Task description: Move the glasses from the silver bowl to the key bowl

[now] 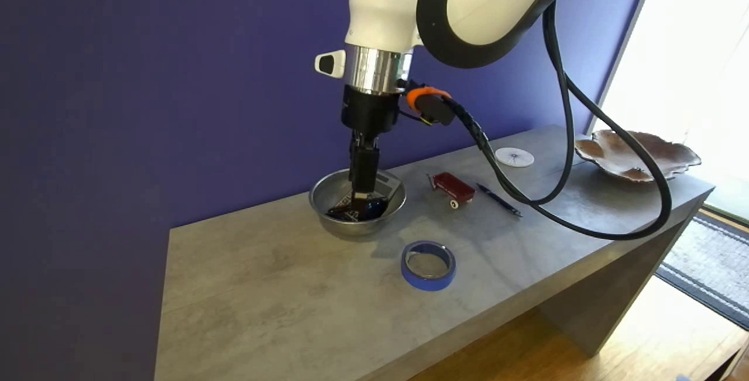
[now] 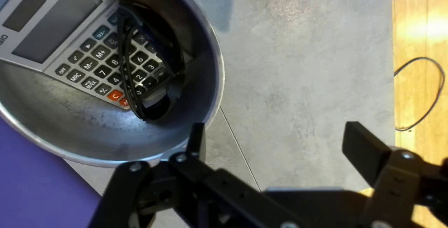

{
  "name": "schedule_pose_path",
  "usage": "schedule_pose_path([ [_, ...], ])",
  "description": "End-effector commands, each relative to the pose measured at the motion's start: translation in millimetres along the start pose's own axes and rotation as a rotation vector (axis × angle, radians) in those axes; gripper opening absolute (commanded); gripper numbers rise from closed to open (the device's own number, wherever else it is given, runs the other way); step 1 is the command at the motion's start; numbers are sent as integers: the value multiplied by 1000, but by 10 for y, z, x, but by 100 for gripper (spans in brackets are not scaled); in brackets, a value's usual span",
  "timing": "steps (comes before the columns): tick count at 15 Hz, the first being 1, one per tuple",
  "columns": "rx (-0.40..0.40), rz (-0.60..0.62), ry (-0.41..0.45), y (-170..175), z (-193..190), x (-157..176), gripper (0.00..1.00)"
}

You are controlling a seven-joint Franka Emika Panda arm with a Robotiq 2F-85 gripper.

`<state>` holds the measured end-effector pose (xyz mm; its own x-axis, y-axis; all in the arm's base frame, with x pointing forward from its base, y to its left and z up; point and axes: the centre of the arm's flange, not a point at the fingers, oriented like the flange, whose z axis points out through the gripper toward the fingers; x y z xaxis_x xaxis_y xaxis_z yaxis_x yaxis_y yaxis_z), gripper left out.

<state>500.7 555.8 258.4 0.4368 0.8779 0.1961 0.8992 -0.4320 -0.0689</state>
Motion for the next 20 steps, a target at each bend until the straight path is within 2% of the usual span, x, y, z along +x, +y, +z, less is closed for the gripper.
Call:
schedule_pose_path([
  [1, -9, 30, -5, 141, 131, 23, 100],
  [3, -31, 59, -7, 320, 183, -14, 98],
  [6, -44, 90, -15, 517, 239, -54, 67],
  [9, -50, 93, -43, 571, 334, -87, 47],
  [13, -41, 98, -53, 599, 456, -94, 41],
  [14, -39, 98, -55, 602, 492, -98, 45],
  [16, -32, 99, -58, 610, 545, -86, 47],
  [18, -30, 103, -65, 621, 599, -80, 47],
  [20, -27, 105, -68, 634, 644, -65, 43],
])
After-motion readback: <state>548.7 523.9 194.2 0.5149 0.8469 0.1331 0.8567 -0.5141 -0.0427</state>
